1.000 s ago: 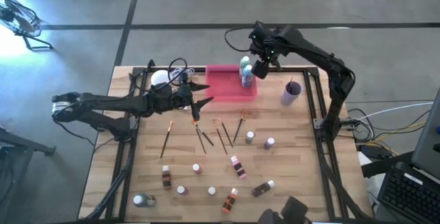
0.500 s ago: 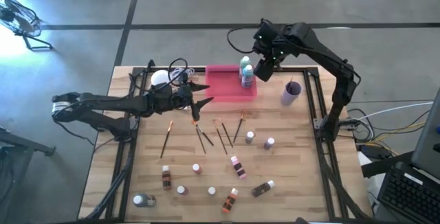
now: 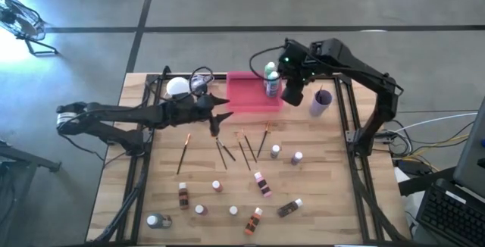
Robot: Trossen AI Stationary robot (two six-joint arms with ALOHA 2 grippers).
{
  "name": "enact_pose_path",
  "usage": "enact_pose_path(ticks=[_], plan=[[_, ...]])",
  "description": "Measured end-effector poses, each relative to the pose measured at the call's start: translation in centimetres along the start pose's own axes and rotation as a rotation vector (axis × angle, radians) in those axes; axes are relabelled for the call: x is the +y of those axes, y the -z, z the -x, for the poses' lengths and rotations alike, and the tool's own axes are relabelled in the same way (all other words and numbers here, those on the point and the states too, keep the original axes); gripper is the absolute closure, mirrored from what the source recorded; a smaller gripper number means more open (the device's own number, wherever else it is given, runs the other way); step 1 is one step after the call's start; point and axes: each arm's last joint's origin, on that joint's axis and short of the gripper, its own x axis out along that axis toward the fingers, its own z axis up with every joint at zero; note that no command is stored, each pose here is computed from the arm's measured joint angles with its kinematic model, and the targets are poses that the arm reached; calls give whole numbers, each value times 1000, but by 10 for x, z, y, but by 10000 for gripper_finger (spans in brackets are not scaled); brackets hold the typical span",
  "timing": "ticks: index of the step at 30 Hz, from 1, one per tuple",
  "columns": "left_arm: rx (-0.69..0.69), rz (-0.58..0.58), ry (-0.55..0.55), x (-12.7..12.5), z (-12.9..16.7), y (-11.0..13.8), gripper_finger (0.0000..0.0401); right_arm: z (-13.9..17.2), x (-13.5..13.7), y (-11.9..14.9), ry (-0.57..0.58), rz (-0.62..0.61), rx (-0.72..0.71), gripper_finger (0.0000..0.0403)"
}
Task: Pick & Place Paint Supplies
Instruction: Put the black gold paint brush into the violet cup
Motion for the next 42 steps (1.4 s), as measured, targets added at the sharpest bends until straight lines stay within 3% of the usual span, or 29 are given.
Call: enact_pose_path(ticks=[6,13,19,31,42], plan=[[190,42,-2,2,13,0,167,-6,11,16,-5,-7,52,344],[312,86,-13,4,28,3,168,-24,21,41,-12,4,57,367],[515,185,-72,7,45,15,168,-36,21,71,-10,-85,53,376],[730,426,-394,13,65,37,168,-67,25,100,-53,-166,-348,359],[873,532,-565,12,60,55,168,-110,32,120,-77,-243,-432,338]])
